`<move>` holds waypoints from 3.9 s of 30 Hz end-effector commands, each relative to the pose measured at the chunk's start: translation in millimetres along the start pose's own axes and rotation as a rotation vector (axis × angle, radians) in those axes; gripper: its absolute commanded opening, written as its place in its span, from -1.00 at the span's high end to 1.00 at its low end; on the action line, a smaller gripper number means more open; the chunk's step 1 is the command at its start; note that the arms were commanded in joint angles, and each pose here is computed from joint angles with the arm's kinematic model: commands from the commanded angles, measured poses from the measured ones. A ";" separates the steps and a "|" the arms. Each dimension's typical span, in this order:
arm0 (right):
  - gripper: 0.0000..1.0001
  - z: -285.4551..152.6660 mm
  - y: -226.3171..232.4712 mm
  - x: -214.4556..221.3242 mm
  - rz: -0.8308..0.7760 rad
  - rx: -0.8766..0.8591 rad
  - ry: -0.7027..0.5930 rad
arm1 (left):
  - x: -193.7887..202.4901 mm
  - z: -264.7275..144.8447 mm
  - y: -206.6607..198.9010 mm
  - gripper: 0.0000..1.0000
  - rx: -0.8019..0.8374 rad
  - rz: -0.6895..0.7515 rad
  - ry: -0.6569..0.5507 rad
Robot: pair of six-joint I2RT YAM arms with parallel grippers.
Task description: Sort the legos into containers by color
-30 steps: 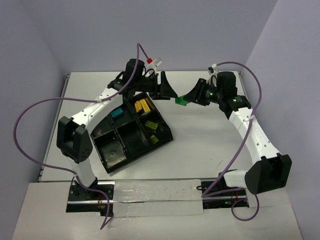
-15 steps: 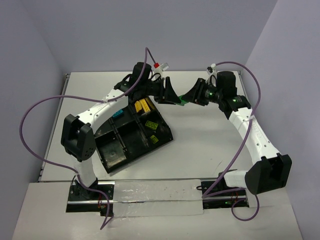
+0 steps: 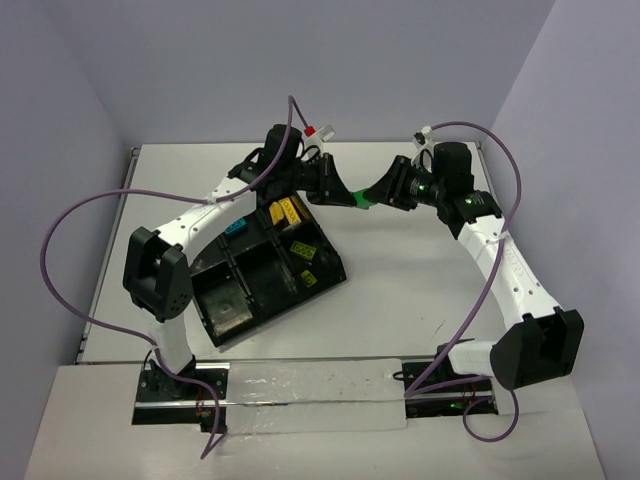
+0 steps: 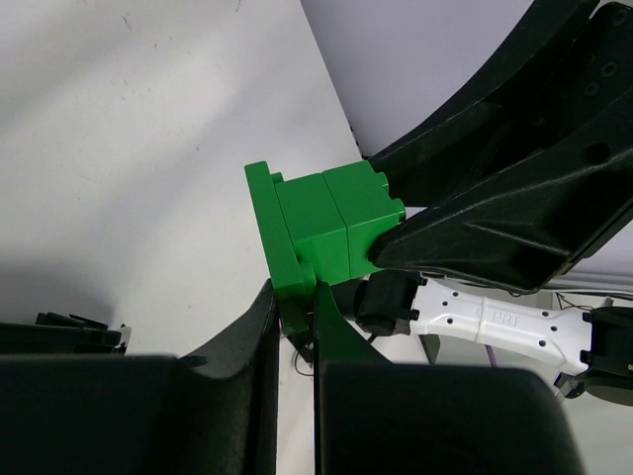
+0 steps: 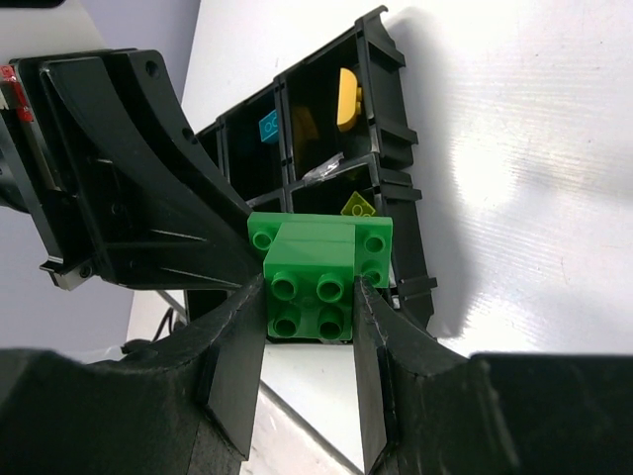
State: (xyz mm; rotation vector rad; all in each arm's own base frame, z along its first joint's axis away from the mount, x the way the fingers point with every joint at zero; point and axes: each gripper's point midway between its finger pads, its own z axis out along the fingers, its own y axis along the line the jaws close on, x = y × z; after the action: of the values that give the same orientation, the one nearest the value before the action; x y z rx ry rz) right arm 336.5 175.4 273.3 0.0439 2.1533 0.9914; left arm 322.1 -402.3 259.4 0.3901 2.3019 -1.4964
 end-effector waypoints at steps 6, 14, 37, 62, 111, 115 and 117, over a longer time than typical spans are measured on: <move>1.00 -29.4 20.7 -35.7 -0.070 -0.009 -0.132 | -12.4 -7.1 -10.0 1.00 0.027 0.036 -0.041; 1.00 -49.1 25.3 -48.8 -0.098 0.033 -0.190 | -19.0 -9.8 6.2 1.00 0.005 -0.006 -0.056; 1.00 -45.3 -5.1 -60.4 -0.070 0.176 -0.227 | 27.9 -111.3 73.3 1.00 -0.440 0.095 -0.095; 1.00 -32.8 -8.4 -52.3 -0.053 0.148 -0.186 | 132.4 -168.4 145.8 -0.27 -0.763 -0.023 0.037; 1.00 -1.2 38.6 41.0 0.156 -0.248 0.352 | 34.1 -63.6 -37.6 -0.63 -0.113 0.888 -0.232; 1.00 -0.8 43.8 47.9 0.160 -0.275 0.380 | 30.7 -58.0 -31.9 -0.62 -0.133 0.896 -0.230; 1.00 0.2 45.1 51.3 0.161 -0.280 0.392 | 30.4 -55.6 -29.3 -0.61 -0.139 0.894 -0.224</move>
State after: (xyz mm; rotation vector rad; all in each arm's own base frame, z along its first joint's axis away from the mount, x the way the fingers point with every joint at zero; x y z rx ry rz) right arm 296.3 213.9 265.8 -0.0561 2.3718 1.4270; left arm 265.2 -353.4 264.8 0.9719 1.7567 -0.8872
